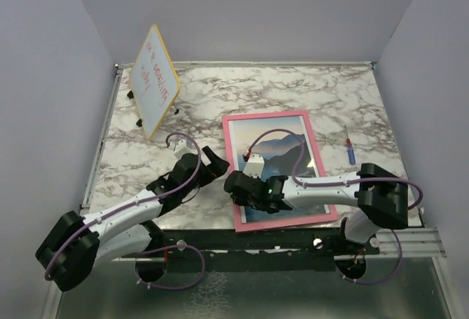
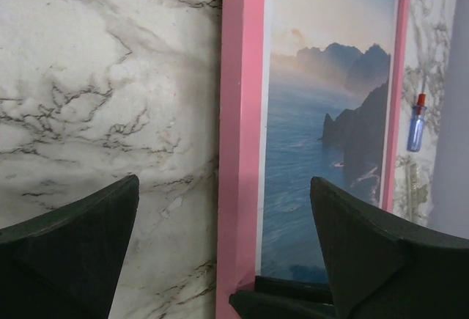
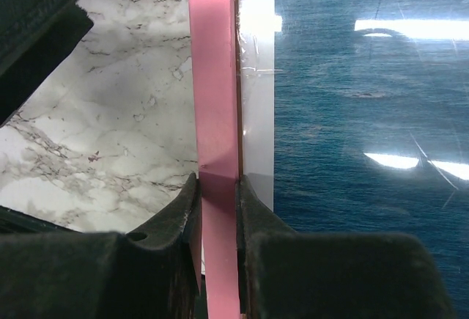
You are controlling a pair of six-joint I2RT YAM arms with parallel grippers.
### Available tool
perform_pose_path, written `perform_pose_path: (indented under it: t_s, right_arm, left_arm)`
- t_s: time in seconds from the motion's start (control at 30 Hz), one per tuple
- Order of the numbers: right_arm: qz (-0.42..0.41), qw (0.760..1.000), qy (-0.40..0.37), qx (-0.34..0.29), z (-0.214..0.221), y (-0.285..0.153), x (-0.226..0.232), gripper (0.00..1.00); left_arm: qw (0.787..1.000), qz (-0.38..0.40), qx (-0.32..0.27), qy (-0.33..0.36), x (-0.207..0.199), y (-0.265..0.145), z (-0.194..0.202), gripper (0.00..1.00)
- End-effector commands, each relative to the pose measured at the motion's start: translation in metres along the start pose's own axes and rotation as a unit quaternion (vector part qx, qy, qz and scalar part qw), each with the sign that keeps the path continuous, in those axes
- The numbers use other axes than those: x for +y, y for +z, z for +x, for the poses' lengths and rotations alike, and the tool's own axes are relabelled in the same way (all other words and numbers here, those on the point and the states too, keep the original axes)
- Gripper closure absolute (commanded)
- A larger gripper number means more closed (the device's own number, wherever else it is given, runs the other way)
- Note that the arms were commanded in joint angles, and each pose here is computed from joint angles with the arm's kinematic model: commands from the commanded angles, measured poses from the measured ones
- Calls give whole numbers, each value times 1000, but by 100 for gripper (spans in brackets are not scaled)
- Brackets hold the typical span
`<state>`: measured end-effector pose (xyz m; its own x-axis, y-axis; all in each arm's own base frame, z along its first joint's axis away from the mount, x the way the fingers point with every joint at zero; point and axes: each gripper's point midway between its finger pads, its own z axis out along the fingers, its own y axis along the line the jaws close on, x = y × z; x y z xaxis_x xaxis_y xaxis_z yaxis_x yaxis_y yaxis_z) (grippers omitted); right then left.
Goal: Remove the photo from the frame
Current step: Turn over the photo frame at the center of the board.
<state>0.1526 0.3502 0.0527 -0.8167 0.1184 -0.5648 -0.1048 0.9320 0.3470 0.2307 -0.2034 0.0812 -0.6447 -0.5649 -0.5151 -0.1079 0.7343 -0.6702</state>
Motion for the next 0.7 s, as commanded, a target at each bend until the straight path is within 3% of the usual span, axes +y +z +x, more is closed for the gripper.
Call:
perform_pose_path:
  t_s: [0.0, 0.3, 0.67]
  right_arm:
    - [-53, 997, 34, -37, -21, -14, 24, 99]
    - [-63, 997, 18, -31, -21, -17, 29, 100]
    - [-56, 998, 15, -33, -18, -13, 23, 99]
  left_arm:
    - [998, 59, 0, -24, -22, 5, -1, 1]
    - [1000, 10, 24, 14, -7, 31, 1, 1]
    - [997, 45, 57, 17, -28, 54, 2, 5]
